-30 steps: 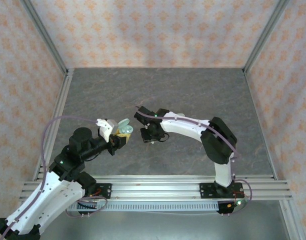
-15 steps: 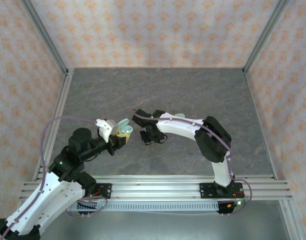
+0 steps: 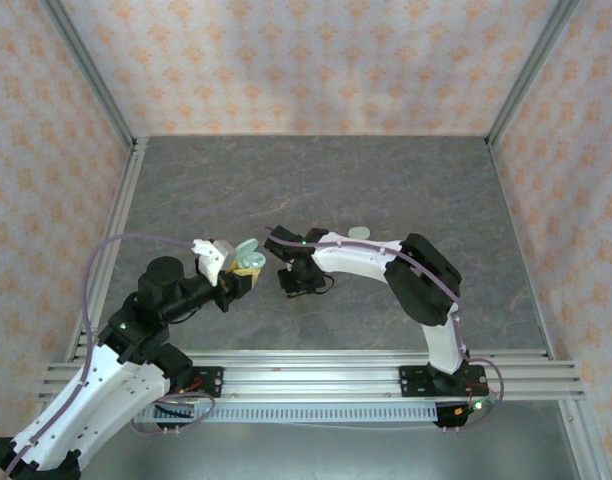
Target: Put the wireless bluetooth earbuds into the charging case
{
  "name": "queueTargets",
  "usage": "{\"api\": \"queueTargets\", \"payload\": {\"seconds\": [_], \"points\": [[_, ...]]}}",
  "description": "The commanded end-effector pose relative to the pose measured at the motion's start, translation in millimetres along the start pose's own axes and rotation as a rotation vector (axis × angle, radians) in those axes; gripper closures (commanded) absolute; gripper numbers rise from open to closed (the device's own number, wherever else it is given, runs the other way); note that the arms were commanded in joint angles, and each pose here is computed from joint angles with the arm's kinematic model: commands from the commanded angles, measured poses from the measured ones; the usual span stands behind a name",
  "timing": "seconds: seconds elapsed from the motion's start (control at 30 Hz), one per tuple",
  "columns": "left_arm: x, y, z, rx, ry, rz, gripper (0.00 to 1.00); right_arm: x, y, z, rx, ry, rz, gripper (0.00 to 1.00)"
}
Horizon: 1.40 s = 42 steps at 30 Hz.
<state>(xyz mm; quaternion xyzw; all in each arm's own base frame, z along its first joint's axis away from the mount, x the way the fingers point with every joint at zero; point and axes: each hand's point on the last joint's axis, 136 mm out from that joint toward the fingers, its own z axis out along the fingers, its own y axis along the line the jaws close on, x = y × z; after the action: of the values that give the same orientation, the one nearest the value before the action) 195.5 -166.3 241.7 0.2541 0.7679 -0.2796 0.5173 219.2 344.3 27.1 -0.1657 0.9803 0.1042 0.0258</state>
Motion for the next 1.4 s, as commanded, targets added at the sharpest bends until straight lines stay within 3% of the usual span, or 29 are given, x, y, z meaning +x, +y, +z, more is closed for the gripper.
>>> {"api": "queueTargets", "payload": {"seconds": [0.0, 0.4, 0.7, 1.1, 1.37], "points": [[-5, 3, 0, -0.011, -0.024, -0.012, 1.0, 6, -8, 9, 0.028, 0.012, 0.023, 0.78], [-4, 3, -1, -0.013, -0.03, -0.023, 1.0, 3, -56, 4, 0.105, 0.005, 0.103, 0.81], [-5, 2, -1, -0.012, -0.029, -0.023, 1.0, -28, -81, -11, 0.149, -0.041, 0.125, 0.8], [-6, 3, 1, -0.015, -0.025, -0.014, 1.0, -46, -80, -40, 0.117, -0.092, 0.145, 0.8], [-6, 3, 1, -0.011, -0.022, -0.009, 1.0, -49, -69, -37, 0.05, -0.1, 0.166, 0.76]]}}
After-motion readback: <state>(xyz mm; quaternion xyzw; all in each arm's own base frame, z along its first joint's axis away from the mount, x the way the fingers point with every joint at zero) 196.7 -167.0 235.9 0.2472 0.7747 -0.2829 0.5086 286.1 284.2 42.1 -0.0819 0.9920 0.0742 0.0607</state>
